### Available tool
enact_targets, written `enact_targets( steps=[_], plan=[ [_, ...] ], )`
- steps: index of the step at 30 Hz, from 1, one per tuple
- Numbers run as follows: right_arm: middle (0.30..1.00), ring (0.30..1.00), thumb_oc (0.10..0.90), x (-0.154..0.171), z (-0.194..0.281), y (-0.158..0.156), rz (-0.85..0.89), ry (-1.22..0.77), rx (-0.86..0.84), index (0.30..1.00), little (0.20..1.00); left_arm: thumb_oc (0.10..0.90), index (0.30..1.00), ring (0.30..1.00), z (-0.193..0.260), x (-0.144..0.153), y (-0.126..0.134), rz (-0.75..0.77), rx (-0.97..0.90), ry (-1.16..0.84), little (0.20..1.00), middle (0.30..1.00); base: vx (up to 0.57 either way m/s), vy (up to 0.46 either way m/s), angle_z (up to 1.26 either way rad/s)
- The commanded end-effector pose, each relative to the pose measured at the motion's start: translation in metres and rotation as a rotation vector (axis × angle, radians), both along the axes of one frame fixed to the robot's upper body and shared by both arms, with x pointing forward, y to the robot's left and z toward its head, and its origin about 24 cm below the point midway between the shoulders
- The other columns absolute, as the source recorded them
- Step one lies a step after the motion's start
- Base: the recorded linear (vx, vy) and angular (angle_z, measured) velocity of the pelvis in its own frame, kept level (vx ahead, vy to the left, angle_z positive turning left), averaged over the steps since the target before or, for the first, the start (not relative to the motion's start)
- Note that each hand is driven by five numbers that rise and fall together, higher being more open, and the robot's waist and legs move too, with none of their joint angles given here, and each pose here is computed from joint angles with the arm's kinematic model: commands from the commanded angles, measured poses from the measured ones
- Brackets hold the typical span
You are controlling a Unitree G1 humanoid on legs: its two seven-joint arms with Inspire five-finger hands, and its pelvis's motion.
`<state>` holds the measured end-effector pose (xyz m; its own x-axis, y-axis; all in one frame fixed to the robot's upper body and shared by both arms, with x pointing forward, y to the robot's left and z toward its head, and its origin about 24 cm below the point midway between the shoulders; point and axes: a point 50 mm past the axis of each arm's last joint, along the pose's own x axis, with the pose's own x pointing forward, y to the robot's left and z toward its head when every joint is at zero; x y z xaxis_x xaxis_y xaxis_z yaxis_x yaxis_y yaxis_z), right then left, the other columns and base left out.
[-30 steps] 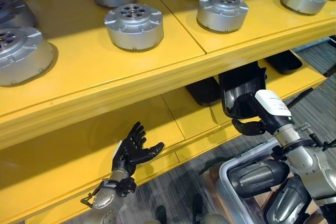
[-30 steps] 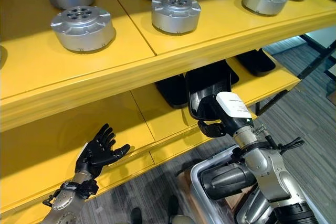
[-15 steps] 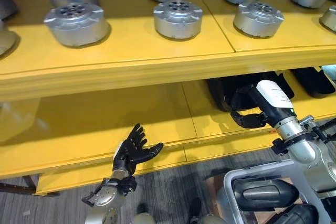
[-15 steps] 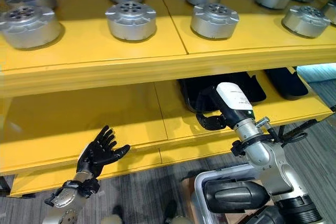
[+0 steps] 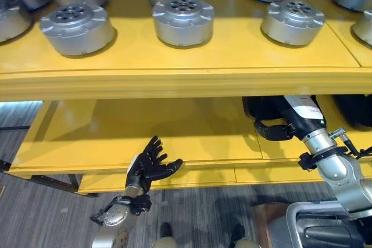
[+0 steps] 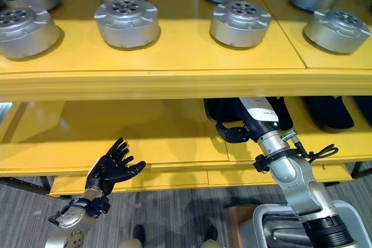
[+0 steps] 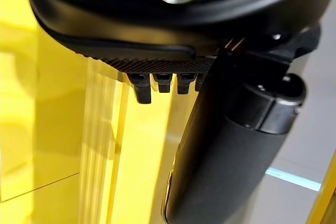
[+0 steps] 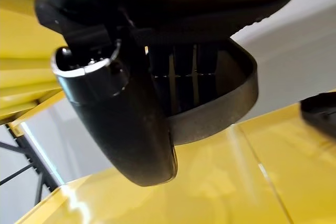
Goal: Move parts from the plastic box to the shelf.
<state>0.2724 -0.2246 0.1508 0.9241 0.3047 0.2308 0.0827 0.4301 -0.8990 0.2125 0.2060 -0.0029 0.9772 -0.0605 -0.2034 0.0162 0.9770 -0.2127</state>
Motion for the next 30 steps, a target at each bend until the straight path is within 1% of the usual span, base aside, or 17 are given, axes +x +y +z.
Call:
enact_targets(
  steps=[1,4,5,8,9,12,18,23,30],
  plan=[
    [0.300,0.300,0.400,0.017,0.064,0.016,0.088,-0.260,0.050,0.300,0.300,0.900,1.000,1.000,0.046,0.014,-0.005,-0.046,-0.023,-0.246,1.000,1.000,0.00,0.000,0.00],
    [0.300,0.300,0.400,0.026,0.066,0.023,0.101,-0.245,0.063,0.300,0.300,0.900,1.000,1.000,0.047,0.014,-0.003,-0.050,-0.017,-0.247,1.000,1.000,0.03,-0.005,0.04],
    [0.300,0.300,0.400,0.034,0.068,0.027,0.106,-0.234,0.062,0.300,0.300,0.900,1.000,1.000,0.049,0.014,-0.002,-0.053,-0.012,-0.248,1.000,1.000,0.00,-0.010,0.05],
    [0.300,0.300,0.400,0.037,0.069,0.030,0.113,-0.228,0.076,0.300,0.300,0.900,1.000,1.000,0.050,0.015,-0.001,-0.052,-0.007,-0.253,1.000,1.000,-0.02,-0.005,0.01],
    [0.300,0.300,0.400,0.050,0.073,0.035,0.112,-0.208,0.070,0.300,0.300,0.900,1.000,1.000,0.052,0.017,0.002,-0.051,0.000,-0.259,1.000,1.000,-0.07,-0.003,-0.04],
    [0.300,0.300,0.400,0.059,0.073,0.037,0.102,-0.186,0.076,0.300,0.300,0.900,1.000,1.000,0.053,0.018,0.003,-0.045,0.005,-0.263,1.000,1.000,-0.04,-0.003,0.02],
    [0.300,0.300,0.400,0.087,0.074,0.041,0.064,-0.092,0.074,0.300,0.300,0.900,1.000,1.000,0.060,0.022,0.002,-0.065,0.014,-0.289,1.000,1.000,-0.02,-0.011,0.06],
    [0.300,0.300,0.400,0.101,0.088,0.046,0.043,-0.103,0.074,0.300,0.300,0.900,1.000,1.000,0.067,0.026,-0.001,-0.070,0.015,-0.322,1.000,1.000,-0.07,0.004,-0.04],
    [0.300,0.300,0.400,0.113,0.090,0.045,-0.008,-0.074,0.107,0.300,0.300,0.900,1.000,1.000,0.068,0.027,-0.005,-0.076,0.010,-0.326,1.000,1.000,-0.03,-0.003,0.02]
  ],
)
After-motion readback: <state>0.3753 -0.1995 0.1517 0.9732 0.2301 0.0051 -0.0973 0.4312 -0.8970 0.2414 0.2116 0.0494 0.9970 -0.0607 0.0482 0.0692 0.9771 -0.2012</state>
